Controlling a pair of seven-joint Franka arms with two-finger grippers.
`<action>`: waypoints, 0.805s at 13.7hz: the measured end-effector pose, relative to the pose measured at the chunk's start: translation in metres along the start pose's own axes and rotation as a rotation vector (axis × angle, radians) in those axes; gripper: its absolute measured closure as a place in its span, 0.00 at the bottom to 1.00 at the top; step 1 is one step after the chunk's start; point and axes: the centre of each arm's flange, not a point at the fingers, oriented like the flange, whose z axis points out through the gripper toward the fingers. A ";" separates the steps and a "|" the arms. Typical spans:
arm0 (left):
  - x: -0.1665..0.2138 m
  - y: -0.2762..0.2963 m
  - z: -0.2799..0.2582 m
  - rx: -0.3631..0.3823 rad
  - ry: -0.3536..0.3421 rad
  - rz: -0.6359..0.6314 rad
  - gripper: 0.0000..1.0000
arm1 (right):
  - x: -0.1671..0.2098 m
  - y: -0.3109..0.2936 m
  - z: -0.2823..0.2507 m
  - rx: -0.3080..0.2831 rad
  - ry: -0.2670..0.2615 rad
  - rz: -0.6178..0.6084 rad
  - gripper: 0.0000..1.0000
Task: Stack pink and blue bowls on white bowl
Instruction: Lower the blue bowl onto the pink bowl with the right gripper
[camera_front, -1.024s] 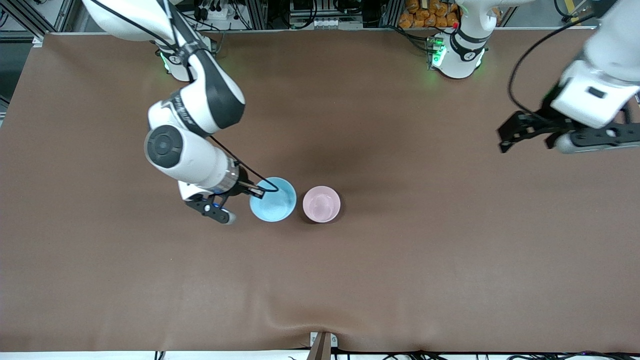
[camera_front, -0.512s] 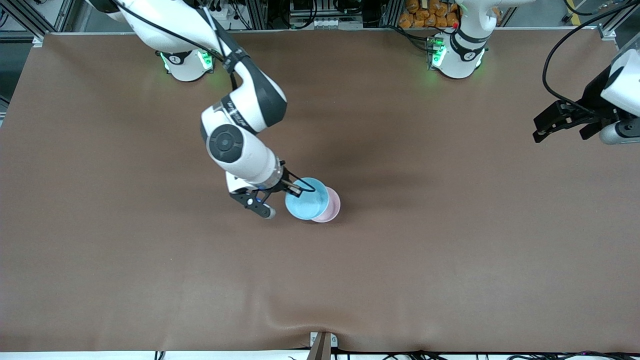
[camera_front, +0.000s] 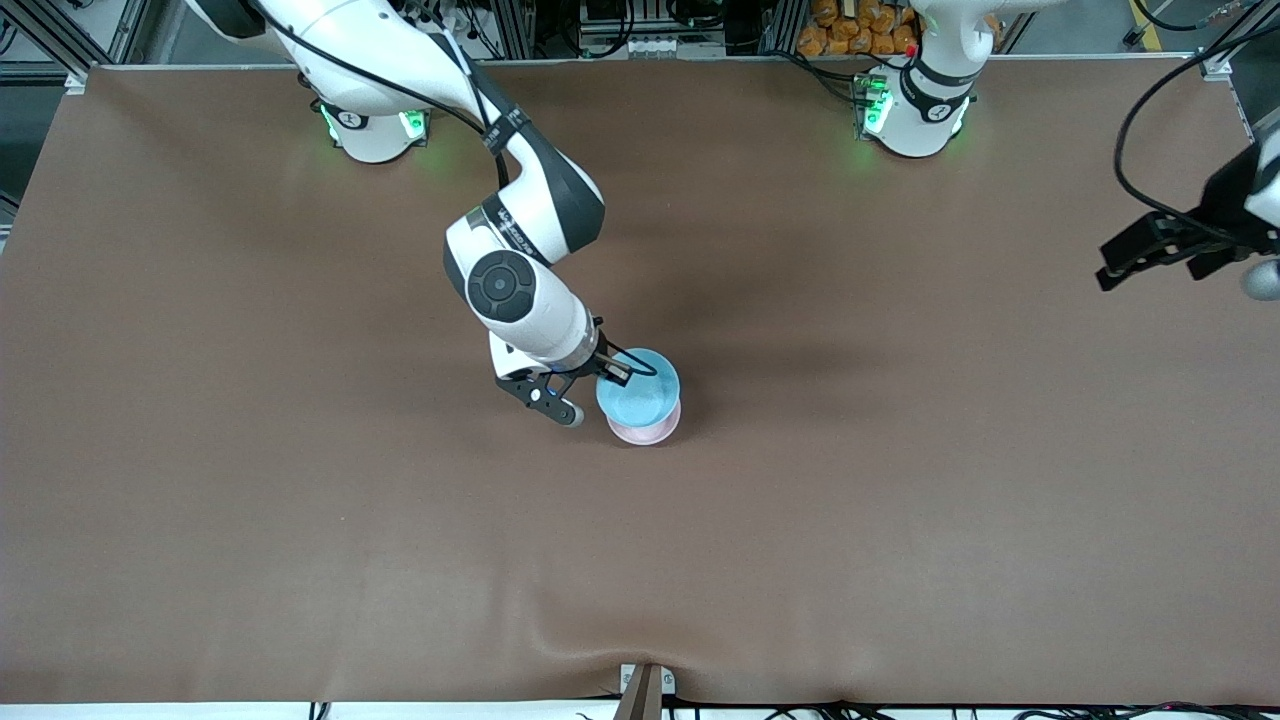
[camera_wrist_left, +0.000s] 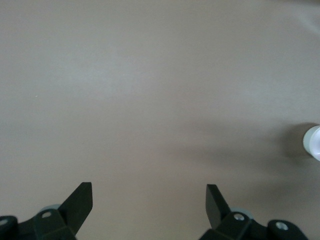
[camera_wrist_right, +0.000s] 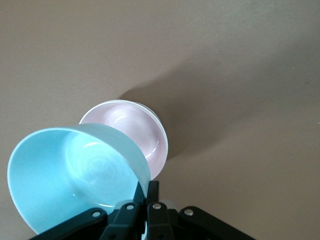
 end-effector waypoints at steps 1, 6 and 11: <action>0.001 -0.010 0.001 0.002 -0.007 -0.006 0.00 | -0.002 0.000 0.007 0.002 0.002 0.001 0.97; 0.002 -0.023 0.001 0.003 -0.009 -0.022 0.00 | -0.008 0.001 0.024 -0.016 0.001 -0.007 0.97; 0.003 -0.031 0.001 0.003 -0.009 -0.036 0.00 | -0.007 0.004 0.040 -0.037 0.012 -0.019 0.97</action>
